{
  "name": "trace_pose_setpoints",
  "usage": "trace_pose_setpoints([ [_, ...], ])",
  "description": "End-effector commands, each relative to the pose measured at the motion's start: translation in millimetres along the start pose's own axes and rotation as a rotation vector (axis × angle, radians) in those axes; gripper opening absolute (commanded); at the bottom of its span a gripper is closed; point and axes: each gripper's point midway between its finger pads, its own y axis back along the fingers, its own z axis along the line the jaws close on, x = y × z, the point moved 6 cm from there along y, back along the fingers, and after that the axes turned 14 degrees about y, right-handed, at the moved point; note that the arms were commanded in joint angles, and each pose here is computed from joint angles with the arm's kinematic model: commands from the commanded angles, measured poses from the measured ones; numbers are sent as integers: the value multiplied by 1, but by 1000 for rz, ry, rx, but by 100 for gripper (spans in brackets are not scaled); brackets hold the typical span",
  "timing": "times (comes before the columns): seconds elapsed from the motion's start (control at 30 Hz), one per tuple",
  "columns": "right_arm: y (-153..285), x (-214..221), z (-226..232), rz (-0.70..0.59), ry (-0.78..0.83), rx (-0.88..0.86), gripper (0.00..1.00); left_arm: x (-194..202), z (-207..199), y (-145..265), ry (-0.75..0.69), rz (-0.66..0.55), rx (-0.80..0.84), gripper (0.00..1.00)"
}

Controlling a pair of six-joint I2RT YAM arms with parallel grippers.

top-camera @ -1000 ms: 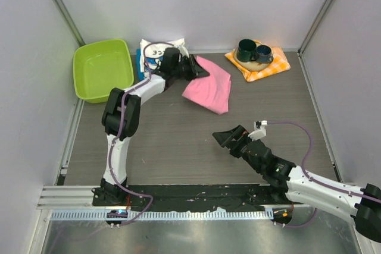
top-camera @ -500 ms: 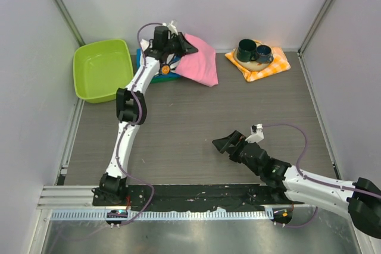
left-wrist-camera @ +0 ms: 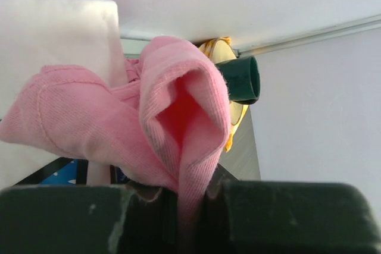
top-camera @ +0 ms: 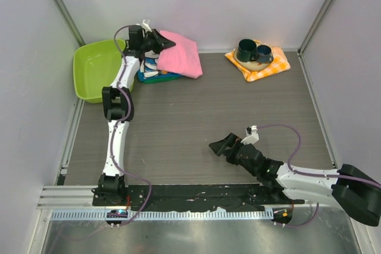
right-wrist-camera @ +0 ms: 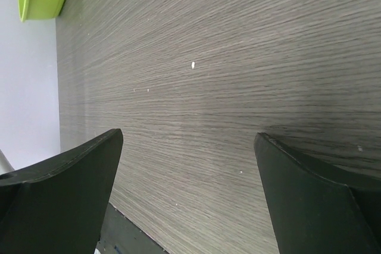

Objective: Fold and stack the t-shirts

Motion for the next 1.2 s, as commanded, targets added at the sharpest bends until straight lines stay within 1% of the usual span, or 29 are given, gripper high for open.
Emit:
trace_pose_setpoints([
  [0.0,-4,-2,16,-23,-8,-68,99,-31,-110,49,-128,-73,235,0],
  [0.07,-6,0,19,-17,-3,-69,99,-42,-121,63,-130,-100,269,0],
  [0.23,-9,5,27,0,8,-85,99,-63,-130,88,-133,-150,283,0],
  [0.27,-10,7,26,6,12,-82,99,-77,-126,101,-128,-176,277,0],
  [0.33,-11,7,28,8,12,-84,99,-83,-123,109,-125,-185,273,0],
  [0.37,-11,8,29,9,12,-87,99,-88,-114,112,-112,-190,258,0],
  [0.43,-12,9,29,12,15,-84,99,-90,-109,116,-113,-192,247,0],
  [0.47,-13,9,29,13,15,-83,99,-90,-97,115,-97,-190,225,0],
  [0.57,-14,11,29,20,19,-80,99,-85,-86,112,-124,-178,180,0],
  [0.7,-15,11,31,20,19,-86,99,-79,-82,108,-103,-145,195,0],
  [0.83,-17,14,33,30,26,-87,99,-66,-101,100,-116,-123,234,0],
  [0.93,-17,15,33,34,28,-92,100,-57,-133,101,-157,-115,300,0],
  [0.97,-17,14,34,32,29,-94,99,-57,-141,104,-148,-117,321,0],
  [1.03,-16,14,34,32,30,-98,99,-34,-173,93,-185,-83,386,0],
  [1.17,-14,13,36,27,31,-108,99,-16,-200,84,-188,-58,441,0],
])
